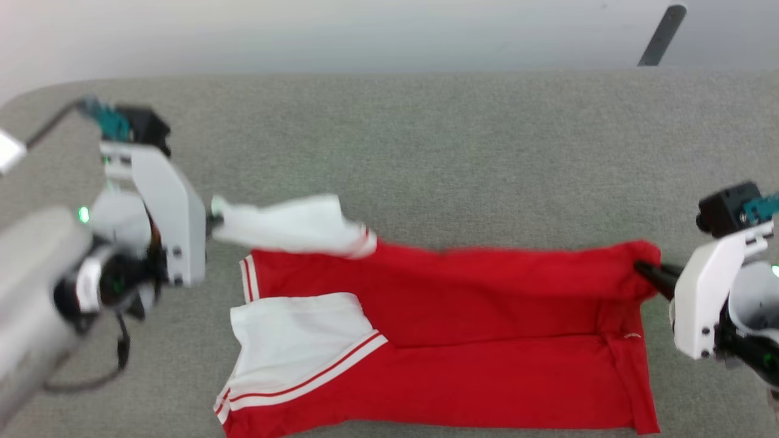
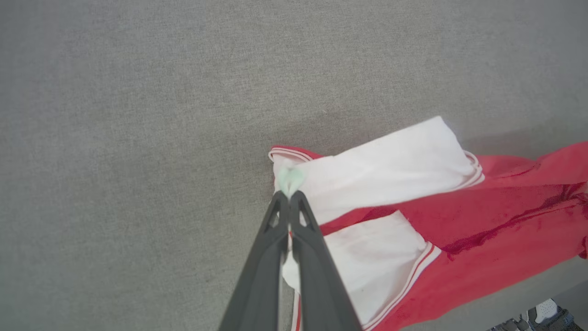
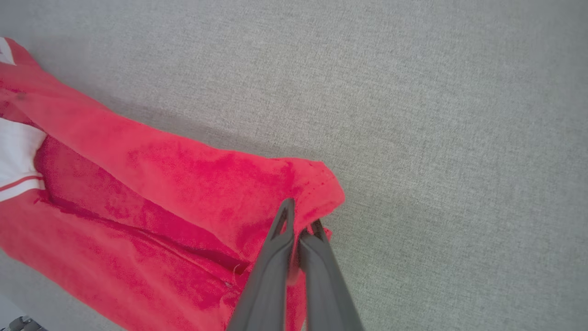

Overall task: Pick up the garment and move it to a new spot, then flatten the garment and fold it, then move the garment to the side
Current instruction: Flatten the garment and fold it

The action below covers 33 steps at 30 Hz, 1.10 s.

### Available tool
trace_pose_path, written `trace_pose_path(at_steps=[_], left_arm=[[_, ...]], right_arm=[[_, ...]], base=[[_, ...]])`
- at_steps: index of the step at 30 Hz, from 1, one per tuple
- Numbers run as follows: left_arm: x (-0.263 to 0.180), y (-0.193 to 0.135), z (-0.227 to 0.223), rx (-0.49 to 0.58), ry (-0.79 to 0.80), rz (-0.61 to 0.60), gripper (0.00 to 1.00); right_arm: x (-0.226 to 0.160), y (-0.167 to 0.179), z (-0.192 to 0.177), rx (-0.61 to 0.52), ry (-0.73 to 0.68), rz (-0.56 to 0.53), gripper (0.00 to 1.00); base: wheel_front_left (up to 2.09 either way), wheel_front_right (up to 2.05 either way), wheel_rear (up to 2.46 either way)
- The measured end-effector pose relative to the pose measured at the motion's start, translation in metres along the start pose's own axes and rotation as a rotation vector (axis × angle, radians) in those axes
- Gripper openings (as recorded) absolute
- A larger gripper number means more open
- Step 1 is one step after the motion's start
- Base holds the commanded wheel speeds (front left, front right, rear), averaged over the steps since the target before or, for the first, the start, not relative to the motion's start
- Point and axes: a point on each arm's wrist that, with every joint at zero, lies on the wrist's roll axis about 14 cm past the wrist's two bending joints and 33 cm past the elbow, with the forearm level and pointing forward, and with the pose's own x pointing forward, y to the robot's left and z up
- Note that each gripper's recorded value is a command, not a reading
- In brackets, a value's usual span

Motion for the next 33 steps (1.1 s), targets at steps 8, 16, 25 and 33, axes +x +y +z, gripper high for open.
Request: trace_pose_path(at_steps=[8,16,25,33], left_arm=[[-0.008,-0.017,-0.072,-0.088,0.137,-0.027,0.0],[0.0,-0.028,-0.115,-0.15,0.242,-0.049,0.0],[0.001,-0.033,-0.134,-0.181,0.285,-0.053,0.29],[-0.013,-0.037,-0.117,-0.176,0.198,-0.067,1.0]], right_arm=[[-0.008,0.008,-0.032,0.047,0.058,0.019,0.0],[-0.011,0.006,-0.049,0.064,0.085,0.003,0.0],[-0.014,0.007,-0.053,0.046,0.087,-0.006,0.4],[-0.025,0.01,-0.049,0.013,0.062,-0.009,1.0]], base=[[0.0,0.0,0.0],[0.0,0.0,0.0],[0.0,0.0,0.0],[0.0,0.0,0.0]])
